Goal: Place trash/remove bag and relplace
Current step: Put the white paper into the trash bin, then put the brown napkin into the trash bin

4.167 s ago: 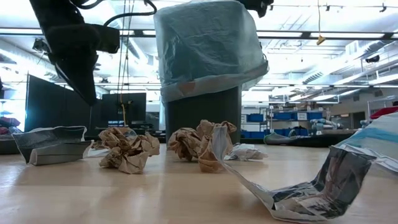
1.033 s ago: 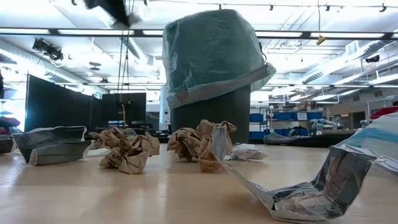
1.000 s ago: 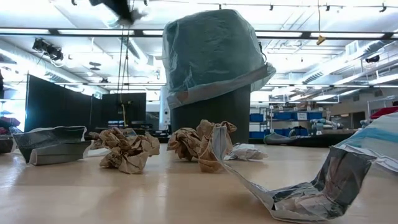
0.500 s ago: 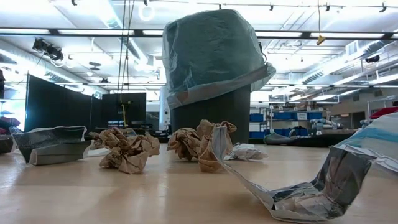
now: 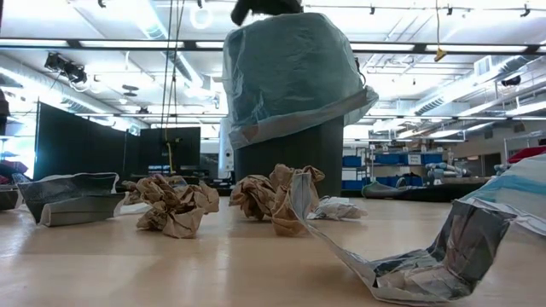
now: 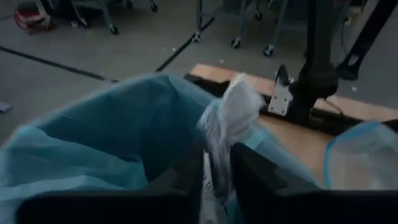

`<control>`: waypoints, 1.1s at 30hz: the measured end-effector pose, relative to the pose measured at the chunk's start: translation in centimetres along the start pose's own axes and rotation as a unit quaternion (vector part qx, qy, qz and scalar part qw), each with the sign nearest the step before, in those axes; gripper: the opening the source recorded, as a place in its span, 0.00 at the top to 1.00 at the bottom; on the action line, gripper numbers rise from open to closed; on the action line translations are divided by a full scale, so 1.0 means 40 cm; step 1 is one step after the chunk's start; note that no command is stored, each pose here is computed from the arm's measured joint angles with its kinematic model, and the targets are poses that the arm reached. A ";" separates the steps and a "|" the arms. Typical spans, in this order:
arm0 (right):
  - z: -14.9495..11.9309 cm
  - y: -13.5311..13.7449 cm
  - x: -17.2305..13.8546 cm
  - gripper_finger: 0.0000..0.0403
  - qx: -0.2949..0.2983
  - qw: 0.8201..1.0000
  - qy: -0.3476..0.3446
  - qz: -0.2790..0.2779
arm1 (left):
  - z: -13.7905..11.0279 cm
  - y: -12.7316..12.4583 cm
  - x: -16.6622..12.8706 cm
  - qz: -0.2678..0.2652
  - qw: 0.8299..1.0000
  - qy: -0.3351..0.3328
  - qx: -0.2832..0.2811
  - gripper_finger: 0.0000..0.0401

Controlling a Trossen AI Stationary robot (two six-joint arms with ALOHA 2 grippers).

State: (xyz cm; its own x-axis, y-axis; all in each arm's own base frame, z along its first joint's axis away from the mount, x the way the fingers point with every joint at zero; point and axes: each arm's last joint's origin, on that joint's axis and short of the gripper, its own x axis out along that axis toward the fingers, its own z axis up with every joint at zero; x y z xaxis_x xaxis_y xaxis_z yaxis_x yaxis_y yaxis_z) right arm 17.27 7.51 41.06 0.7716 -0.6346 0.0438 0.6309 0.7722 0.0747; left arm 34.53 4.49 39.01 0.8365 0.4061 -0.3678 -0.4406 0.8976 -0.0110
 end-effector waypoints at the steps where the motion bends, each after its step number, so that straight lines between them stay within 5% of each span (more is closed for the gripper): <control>1: 0.000 0.001 -0.002 0.63 -0.001 1.000 0.000 0.004 | -0.005 0.001 0.008 0.002 1.000 0.006 -0.009 0.70; 4: -0.004 0.009 -0.002 0.63 -0.015 0.999 0.001 0.031 | -0.011 0.006 0.017 0.007 0.998 0.015 -0.058 0.59; 9: -0.021 0.039 0.006 0.63 -0.023 0.997 0.006 0.077 | -0.002 0.015 -0.003 0.011 0.998 0.009 -0.063 0.51; 15: -0.058 0.083 0.030 0.63 -0.028 0.991 0.024 0.131 | 0.035 0.025 -0.097 -0.005 0.999 -0.023 -0.023 0.53; 22: -0.117 0.114 0.079 0.66 -0.018 0.989 0.070 0.133 | 0.060 -0.014 -0.192 -0.051 0.996 -0.069 0.021 0.57; 33: -0.190 0.128 0.108 0.67 0.000 0.980 0.152 0.126 | -0.017 -0.072 -0.240 -0.019 0.998 0.044 0.029 0.60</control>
State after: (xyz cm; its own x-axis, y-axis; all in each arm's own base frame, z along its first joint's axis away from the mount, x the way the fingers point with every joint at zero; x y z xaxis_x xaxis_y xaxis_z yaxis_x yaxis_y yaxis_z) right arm 24.44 8.94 34.06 0.8915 -0.3850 -0.2388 0.4168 0.9036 0.0993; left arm 27.53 -2.10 41.92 0.8193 0.3566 -0.4489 -0.3866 0.9219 0.0268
